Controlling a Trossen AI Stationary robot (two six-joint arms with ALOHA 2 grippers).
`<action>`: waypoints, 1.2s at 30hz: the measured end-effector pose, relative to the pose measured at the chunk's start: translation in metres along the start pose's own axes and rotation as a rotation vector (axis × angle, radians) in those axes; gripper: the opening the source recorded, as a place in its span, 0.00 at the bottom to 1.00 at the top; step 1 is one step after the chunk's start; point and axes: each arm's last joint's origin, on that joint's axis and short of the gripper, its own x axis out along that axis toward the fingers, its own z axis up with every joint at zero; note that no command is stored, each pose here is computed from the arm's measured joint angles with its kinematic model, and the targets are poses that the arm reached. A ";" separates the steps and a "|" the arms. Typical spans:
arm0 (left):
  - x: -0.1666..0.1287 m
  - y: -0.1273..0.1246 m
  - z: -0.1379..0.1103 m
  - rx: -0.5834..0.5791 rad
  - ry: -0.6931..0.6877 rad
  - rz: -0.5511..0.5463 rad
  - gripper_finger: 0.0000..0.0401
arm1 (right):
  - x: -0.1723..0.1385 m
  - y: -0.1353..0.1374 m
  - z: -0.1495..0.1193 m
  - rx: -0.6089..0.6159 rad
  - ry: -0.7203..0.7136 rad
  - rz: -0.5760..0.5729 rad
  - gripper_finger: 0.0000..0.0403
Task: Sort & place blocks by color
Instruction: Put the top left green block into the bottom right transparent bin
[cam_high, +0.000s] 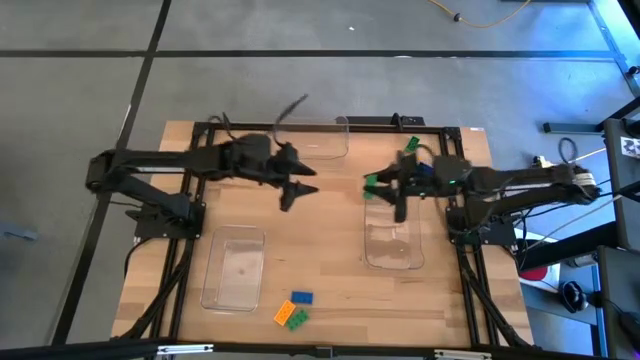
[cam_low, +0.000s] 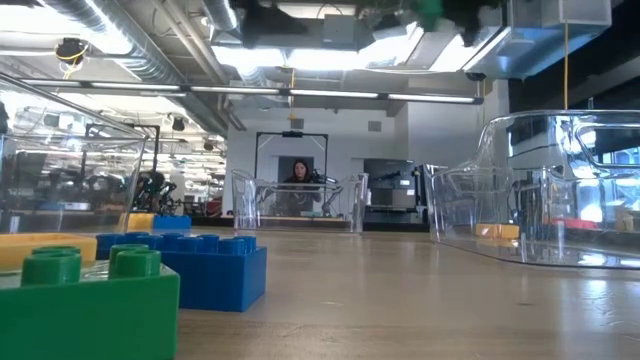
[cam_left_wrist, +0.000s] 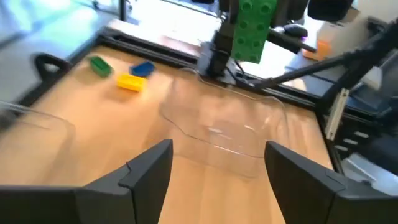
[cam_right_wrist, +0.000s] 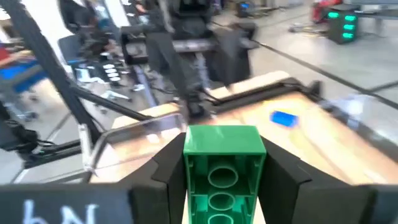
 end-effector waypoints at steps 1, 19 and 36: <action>-0.008 0.000 0.003 0.013 -0.019 0.021 0.60 | -0.009 -0.001 0.001 -0.001 0.009 -0.019 0.35; -0.062 -0.003 -0.030 0.017 -0.382 0.047 0.60 | -0.034 -0.003 0.001 0.166 0.063 -0.038 0.35; -0.061 -0.002 -0.030 0.012 -0.383 0.076 0.61 | 0.055 -0.026 -0.120 0.306 1.108 -0.502 0.35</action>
